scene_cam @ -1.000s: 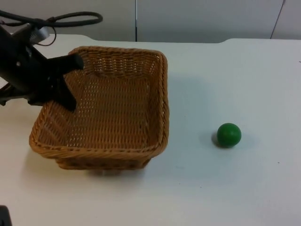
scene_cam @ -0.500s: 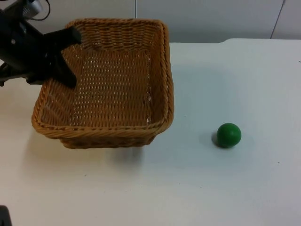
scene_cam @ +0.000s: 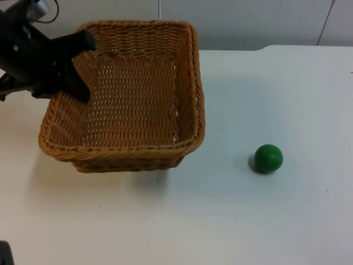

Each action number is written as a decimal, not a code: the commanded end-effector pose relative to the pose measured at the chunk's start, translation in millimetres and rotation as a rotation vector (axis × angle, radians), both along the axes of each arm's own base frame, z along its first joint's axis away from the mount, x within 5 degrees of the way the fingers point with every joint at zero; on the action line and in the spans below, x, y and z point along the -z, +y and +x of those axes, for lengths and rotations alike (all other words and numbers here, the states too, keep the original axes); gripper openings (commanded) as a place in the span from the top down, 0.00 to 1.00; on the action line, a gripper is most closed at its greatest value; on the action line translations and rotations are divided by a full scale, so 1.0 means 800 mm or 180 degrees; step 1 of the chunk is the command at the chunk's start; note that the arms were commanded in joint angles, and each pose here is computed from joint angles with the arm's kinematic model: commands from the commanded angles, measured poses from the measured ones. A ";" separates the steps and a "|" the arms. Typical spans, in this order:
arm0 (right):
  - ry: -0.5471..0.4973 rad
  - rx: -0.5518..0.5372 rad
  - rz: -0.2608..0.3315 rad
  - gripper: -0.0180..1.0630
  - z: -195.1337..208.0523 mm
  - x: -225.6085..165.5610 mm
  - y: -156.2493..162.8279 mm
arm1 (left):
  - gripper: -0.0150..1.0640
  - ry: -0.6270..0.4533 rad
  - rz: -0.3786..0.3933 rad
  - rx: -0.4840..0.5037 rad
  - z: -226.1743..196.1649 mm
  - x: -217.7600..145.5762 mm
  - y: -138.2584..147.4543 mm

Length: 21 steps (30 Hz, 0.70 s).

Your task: Pick up the basket with the left hand and place the ball into the basket with the right hand.

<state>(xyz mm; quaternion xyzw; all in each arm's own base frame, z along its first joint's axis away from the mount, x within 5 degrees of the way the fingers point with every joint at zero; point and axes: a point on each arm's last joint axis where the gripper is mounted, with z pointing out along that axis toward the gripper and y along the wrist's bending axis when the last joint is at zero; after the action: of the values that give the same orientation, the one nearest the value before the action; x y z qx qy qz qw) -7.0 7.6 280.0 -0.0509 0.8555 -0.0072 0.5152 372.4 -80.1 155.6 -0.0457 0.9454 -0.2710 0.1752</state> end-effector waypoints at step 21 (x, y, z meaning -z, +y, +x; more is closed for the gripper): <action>-0.0016 0.0023 -0.0004 0.99 0.000 0.002 0.000 | 0.99 -0.0048 -0.0087 -0.0057 0.002 -0.010 -0.001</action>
<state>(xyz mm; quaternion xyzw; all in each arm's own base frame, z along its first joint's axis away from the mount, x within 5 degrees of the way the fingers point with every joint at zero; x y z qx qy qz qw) -7.1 7.6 279.9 -0.0509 0.8560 -0.0071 0.5144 372.4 -80.1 155.6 -0.0450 0.9454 -0.2709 0.1754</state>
